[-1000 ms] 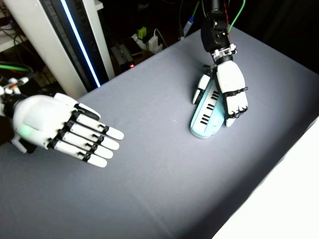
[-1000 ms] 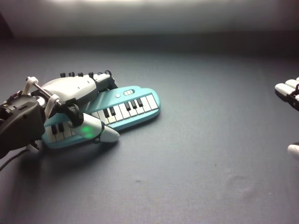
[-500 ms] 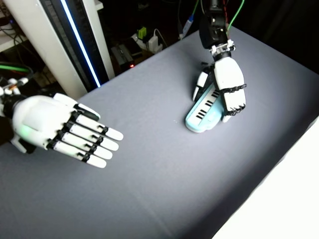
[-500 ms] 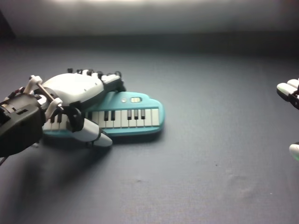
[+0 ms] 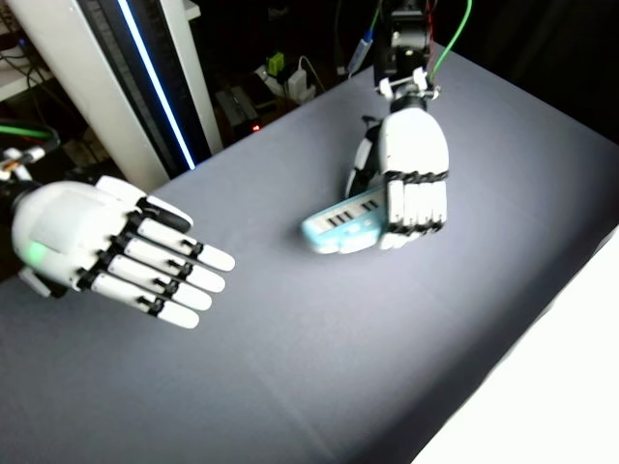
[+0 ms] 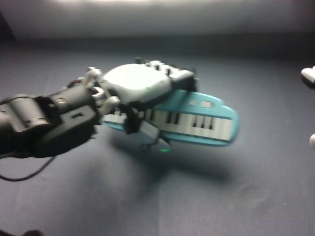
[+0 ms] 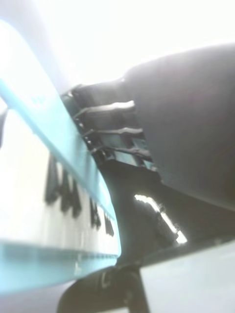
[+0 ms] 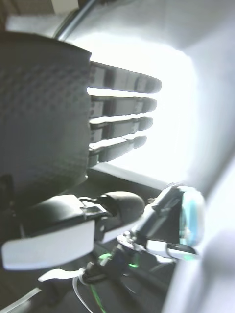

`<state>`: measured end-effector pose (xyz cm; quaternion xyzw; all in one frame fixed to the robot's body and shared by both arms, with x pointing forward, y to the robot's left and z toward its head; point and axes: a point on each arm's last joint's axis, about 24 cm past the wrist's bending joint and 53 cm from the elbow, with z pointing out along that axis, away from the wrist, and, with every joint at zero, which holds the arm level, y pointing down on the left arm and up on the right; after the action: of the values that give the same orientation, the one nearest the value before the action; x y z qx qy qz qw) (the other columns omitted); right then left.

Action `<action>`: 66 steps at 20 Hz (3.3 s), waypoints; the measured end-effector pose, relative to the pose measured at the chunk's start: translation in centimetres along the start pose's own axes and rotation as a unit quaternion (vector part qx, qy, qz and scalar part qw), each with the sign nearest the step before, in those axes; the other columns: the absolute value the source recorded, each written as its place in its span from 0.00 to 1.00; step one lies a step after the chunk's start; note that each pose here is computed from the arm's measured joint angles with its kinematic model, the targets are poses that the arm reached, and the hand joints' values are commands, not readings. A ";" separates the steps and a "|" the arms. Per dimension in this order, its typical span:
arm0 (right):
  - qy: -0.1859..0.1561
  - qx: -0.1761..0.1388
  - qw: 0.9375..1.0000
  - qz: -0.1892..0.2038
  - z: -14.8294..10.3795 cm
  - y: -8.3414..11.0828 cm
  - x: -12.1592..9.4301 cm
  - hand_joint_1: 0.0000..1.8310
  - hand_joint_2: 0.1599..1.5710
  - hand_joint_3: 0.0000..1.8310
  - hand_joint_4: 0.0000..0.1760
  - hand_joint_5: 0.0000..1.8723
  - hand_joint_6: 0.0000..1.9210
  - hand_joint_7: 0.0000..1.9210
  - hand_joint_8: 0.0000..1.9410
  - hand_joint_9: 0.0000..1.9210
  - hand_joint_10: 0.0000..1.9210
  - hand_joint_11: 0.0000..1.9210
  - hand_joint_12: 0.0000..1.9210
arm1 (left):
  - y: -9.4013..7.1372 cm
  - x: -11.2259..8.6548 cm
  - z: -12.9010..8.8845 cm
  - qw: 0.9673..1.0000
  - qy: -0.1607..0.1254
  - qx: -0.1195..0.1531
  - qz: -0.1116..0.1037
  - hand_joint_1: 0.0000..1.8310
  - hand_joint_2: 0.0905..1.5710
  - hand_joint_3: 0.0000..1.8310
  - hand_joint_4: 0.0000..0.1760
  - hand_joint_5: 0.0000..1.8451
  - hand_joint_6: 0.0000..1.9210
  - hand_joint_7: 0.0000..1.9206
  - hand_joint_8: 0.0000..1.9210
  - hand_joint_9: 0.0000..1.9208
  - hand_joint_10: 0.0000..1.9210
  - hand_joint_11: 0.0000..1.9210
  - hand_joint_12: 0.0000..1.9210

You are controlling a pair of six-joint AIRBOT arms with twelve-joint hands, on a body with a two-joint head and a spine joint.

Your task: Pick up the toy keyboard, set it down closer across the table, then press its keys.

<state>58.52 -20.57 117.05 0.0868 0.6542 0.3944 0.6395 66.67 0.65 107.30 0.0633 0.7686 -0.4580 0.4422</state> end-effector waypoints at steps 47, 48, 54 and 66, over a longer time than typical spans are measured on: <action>0.190 0.002 0.978 -0.086 2.8 -0.9 11.0 0.00 0.77 0.00 0.10 0.19 0.00 0.00 0.00 0.00 0.00 0.00 0.00 | 5.9 -9.0 -18.3 0.949 -0.286 -0.012 -0.135 0.01 0.94 0.00 0.03 0.08 0.00 0.00 0.00 0.00 0.00 0.00 0.00; 0.189 0.003 0.978 -0.082 2.7 -0.6 11.1 0.00 0.78 0.00 0.00 0.15 0.00 0.00 0.00 0.00 0.00 0.00 0.00 | 6.0 -9.3 -18.7 0.946 -0.293 -0.015 -0.135 0.01 0.93 0.00 0.08 0.08 0.00 0.00 0.00 0.00 0.00 0.00 0.00; 0.160 0.001 0.983 -0.090 1.4 0.0 8.4 0.00 0.81 0.01 0.06 0.08 0.01 0.00 0.00 0.00 0.00 0.00 0.00 | 6.5 -9.2 -19.2 0.945 -0.297 -0.021 -0.137 0.03 0.92 0.00 0.10 0.08 0.00 0.00 0.00 0.00 0.00 0.00 0.00; 0.172 0.036 0.981 -0.080 0.2 -2.4 9.3 0.00 0.76 0.00 0.00 0.24 0.00 0.00 0.00 0.00 0.00 0.00 0.00 | 7.2 -9.2 -20.1 0.939 -0.312 -0.032 -0.142 0.04 0.91 0.00 0.03 0.09 0.00 0.00 0.00 0.00 0.00 0.00 0.00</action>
<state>58.02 -16.33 108.42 -0.0123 0.7732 0.3273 0.5431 63.30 22.89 113.22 -0.2064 0.6072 -0.4883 0.5919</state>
